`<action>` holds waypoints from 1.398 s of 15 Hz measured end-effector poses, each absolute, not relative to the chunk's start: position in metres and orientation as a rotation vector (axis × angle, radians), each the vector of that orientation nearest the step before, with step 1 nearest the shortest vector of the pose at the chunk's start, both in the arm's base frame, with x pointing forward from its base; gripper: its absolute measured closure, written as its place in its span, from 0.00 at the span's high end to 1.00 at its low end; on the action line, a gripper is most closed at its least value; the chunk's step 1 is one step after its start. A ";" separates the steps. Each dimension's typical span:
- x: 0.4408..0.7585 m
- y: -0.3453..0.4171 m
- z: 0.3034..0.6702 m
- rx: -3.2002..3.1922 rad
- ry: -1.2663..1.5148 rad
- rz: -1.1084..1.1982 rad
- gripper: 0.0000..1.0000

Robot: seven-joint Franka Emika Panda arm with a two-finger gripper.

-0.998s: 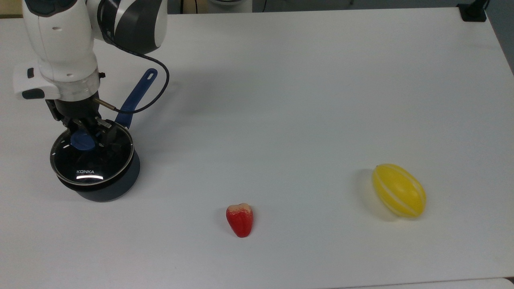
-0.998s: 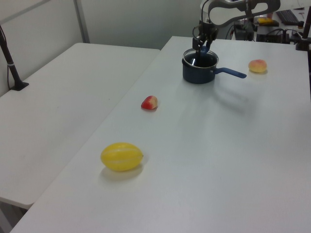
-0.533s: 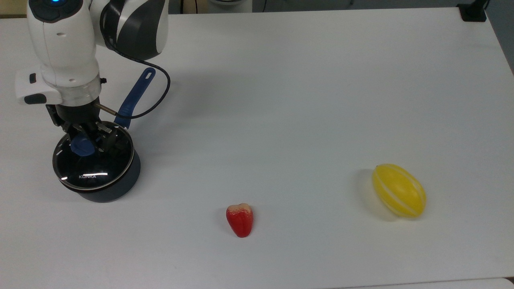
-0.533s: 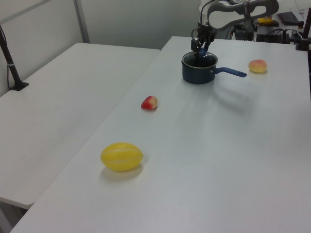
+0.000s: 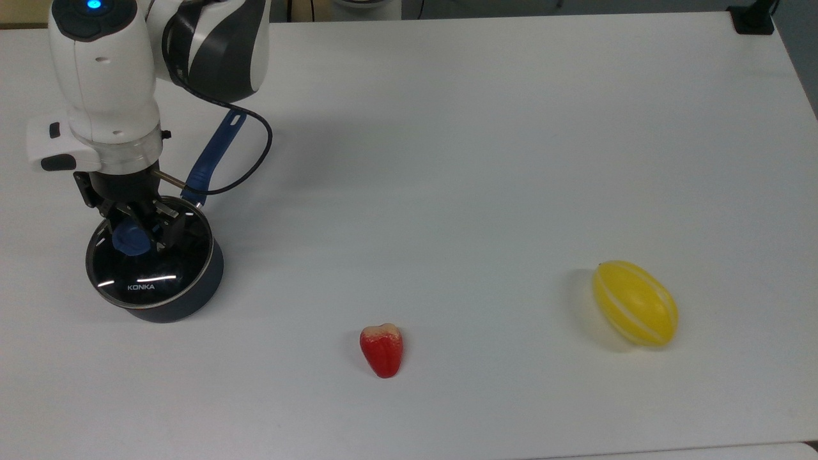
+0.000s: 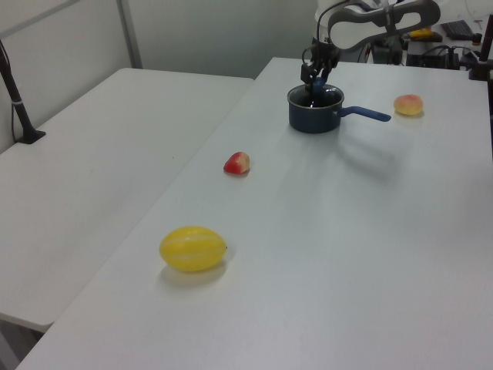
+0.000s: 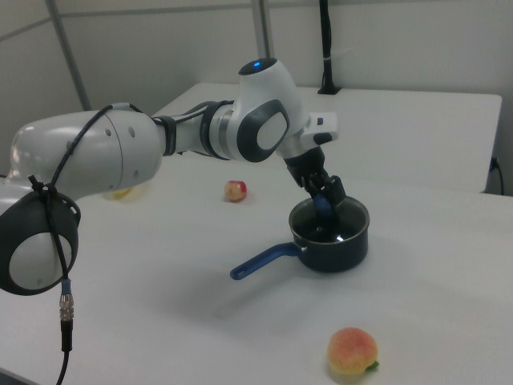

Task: Close lid

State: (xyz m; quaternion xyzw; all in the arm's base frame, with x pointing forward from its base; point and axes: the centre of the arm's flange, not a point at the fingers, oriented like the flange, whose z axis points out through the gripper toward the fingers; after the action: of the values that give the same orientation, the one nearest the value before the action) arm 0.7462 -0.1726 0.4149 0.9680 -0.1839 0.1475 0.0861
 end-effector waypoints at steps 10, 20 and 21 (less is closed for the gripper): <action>0.721 -0.152 0.498 2.899 -0.555 0.445 1.00; 0.580 -0.025 0.650 3.204 -0.452 0.047 1.00; 0.568 -0.014 0.659 3.221 -0.424 0.032 1.00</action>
State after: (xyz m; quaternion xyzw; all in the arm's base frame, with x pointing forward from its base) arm 0.5677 -0.0137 0.6591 0.9900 -0.1303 0.0098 -0.0535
